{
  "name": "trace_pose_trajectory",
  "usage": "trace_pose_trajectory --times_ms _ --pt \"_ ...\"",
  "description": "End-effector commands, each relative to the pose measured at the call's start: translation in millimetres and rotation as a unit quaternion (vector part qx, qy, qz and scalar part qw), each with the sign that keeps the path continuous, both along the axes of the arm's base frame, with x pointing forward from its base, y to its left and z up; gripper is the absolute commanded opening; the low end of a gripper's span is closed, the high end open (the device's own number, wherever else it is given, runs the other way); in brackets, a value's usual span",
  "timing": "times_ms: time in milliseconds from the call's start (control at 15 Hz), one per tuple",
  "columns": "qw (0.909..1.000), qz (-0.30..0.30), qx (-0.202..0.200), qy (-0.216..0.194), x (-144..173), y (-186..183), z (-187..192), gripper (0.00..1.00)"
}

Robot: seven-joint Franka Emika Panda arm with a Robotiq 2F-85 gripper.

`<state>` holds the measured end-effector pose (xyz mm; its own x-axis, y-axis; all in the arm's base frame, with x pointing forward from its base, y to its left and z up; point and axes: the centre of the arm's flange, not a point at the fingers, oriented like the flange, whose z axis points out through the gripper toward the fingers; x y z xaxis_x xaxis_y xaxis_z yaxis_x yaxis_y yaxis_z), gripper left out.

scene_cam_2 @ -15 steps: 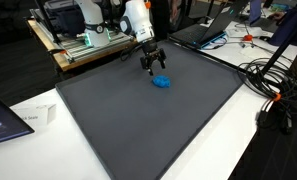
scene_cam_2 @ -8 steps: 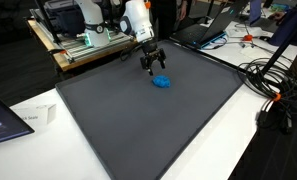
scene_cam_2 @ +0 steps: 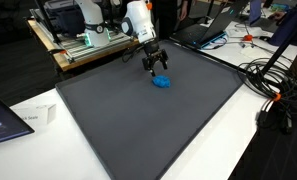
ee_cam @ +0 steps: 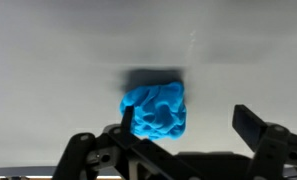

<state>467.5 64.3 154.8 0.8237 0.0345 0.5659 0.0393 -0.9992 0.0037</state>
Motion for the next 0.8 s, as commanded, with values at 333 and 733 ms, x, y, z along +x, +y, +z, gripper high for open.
trace_pose_trajectory --times_ms 333,733 --pt "0.9996 -0.008 -0.002 -0.028 0 -14 -19 1.0" --pt "0.999 -0.013 -0.008 -0.043 6 -15 -28 1.0"
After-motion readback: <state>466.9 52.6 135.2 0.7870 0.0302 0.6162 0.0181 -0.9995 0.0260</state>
